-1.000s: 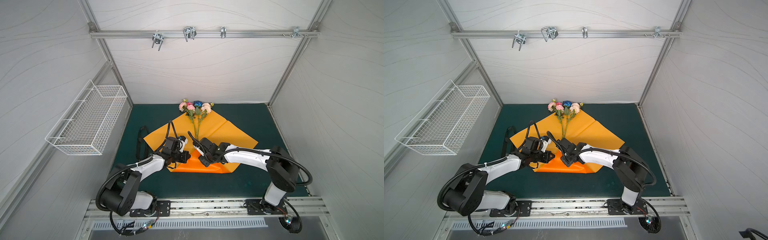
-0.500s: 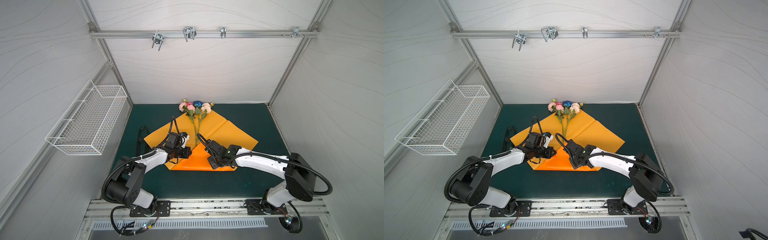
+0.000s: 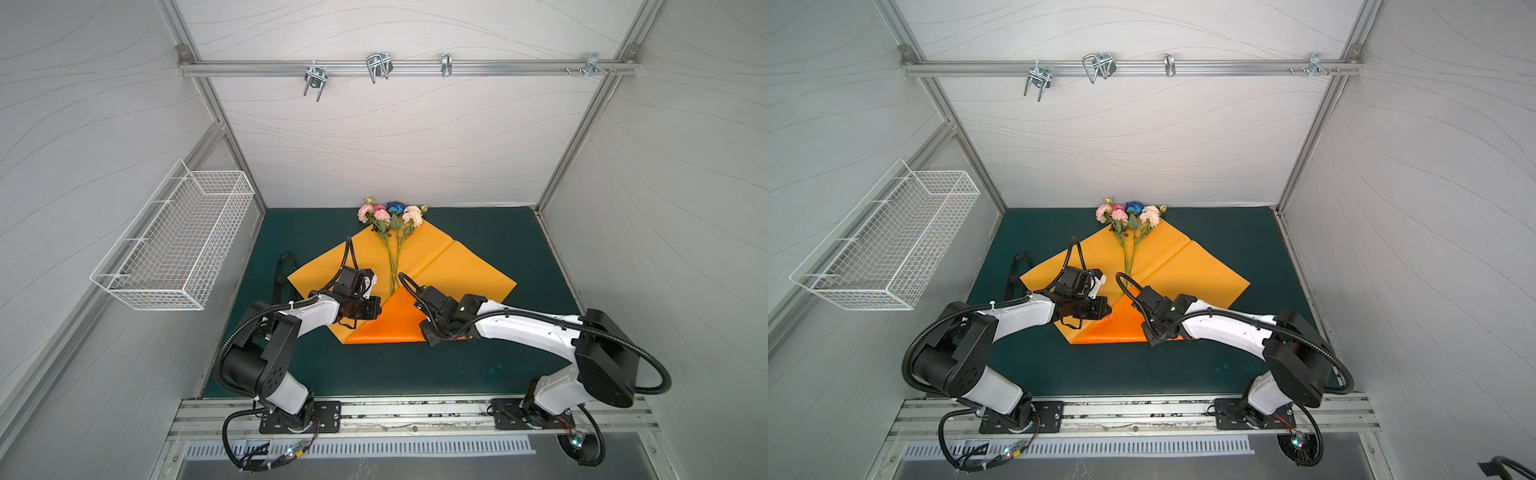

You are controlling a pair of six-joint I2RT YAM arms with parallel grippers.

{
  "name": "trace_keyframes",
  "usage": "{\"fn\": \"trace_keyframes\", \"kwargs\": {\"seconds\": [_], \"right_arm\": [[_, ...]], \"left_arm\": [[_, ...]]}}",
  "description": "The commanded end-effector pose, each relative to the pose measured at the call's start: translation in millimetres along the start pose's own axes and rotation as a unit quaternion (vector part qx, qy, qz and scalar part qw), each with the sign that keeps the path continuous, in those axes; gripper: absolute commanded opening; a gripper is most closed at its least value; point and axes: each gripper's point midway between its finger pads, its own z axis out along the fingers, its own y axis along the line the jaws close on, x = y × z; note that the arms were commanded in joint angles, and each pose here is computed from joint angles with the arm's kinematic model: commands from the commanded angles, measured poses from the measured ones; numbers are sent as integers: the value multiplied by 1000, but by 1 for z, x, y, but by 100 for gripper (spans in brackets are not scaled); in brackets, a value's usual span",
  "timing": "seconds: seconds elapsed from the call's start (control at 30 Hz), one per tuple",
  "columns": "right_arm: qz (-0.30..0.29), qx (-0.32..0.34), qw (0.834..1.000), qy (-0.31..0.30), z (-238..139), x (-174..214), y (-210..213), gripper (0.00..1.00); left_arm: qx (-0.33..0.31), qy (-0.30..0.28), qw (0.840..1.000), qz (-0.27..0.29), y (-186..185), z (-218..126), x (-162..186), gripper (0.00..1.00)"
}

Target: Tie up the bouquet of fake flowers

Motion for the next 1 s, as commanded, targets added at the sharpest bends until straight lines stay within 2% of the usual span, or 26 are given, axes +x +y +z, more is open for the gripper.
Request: {"fn": "trace_keyframes", "kwargs": {"seconds": [0.0, 0.4, 0.43, 0.47, 0.57, 0.63, 0.77, 0.97], "right_arm": [[9, -6, 1000, 11, 10, 0, 4, 38], [7, 14, 1000, 24, 39, 1, 0, 38], [6, 14, 1000, 24, 41, 1, 1, 38], [6, 16, 1000, 25, 42, 1, 0, 38], [6, 19, 999, 25, 46, 0, -1, 38], [6, 20, 999, 27, 47, 0, -1, 38], [5, 22, 999, 31, 49, 2, -1, 38], [6, 25, 999, 35, 50, 4, -3, 37]], "left_arm": [[16, -7, 1000, 0, -9, 3, -12, 0], [16, 7, 1000, -22, -6, 7, -5, 0], [18, 6, 1000, -23, -7, 6, -5, 2], [18, 4, 1000, -24, -8, 4, -6, 8], [21, -11, 999, -29, -14, -7, -12, 32], [15, -31, 999, -33, -17, -20, -17, 44], [-4, -70, 997, -38, -24, -45, -19, 47], [-14, -87, 995, -47, -40, -65, 7, 44]]}}
